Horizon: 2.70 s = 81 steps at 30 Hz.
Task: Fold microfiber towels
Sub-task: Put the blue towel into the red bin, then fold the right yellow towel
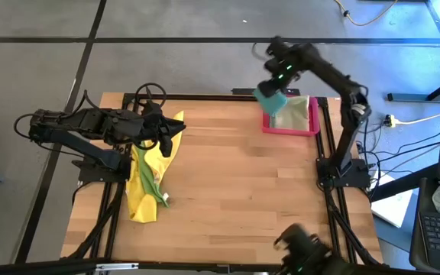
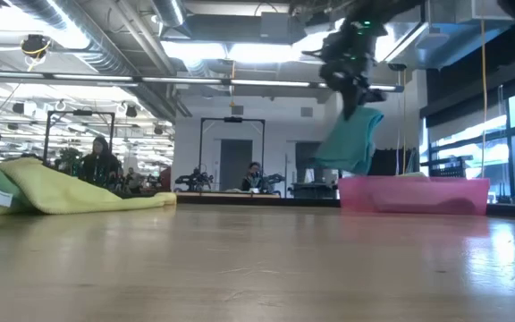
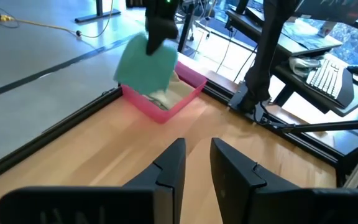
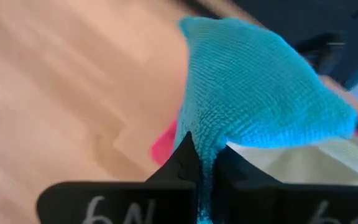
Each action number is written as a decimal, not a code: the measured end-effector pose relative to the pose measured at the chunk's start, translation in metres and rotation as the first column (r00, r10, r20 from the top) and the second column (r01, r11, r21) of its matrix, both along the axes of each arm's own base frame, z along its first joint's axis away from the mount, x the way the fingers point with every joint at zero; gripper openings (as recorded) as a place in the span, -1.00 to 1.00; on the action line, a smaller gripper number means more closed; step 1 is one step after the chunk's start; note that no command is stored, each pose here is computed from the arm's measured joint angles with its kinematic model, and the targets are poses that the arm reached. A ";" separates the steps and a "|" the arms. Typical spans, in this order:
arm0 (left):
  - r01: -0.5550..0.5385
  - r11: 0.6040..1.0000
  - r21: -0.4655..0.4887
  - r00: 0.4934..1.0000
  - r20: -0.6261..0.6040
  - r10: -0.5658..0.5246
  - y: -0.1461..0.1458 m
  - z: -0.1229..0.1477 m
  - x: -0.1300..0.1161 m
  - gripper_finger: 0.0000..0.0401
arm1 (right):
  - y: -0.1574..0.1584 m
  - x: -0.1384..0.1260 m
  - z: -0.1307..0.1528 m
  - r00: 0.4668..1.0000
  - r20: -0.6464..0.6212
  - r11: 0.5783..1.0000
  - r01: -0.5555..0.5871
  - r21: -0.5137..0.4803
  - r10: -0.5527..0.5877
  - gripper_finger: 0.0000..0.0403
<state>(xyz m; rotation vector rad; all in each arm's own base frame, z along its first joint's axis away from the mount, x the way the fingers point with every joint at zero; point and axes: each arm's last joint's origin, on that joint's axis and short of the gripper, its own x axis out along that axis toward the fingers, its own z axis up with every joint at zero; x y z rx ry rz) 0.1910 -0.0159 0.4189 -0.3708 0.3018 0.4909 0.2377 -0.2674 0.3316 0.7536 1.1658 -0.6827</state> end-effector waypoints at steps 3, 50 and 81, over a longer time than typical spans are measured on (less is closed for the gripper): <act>-0.010 1.000 0.004 1.000 0.002 0.010 0.000 0.000 0.000 -0.67 | -0.019 -0.026 -0.001 0.995 0.055 0.995 0.086 0.045 -0.089 -0.95; -0.166 0.985 -0.056 0.979 0.113 0.171 0.026 0.008 0.003 -0.67 | 0.007 -0.117 -0.116 0.950 -0.078 0.939 0.311 0.149 -0.303 -0.80; -0.069 0.996 -0.057 0.992 0.098 0.074 0.019 0.007 0.004 -0.67 | 0.010 -0.083 -0.064 0.994 0.029 0.991 0.103 0.083 -0.105 -0.09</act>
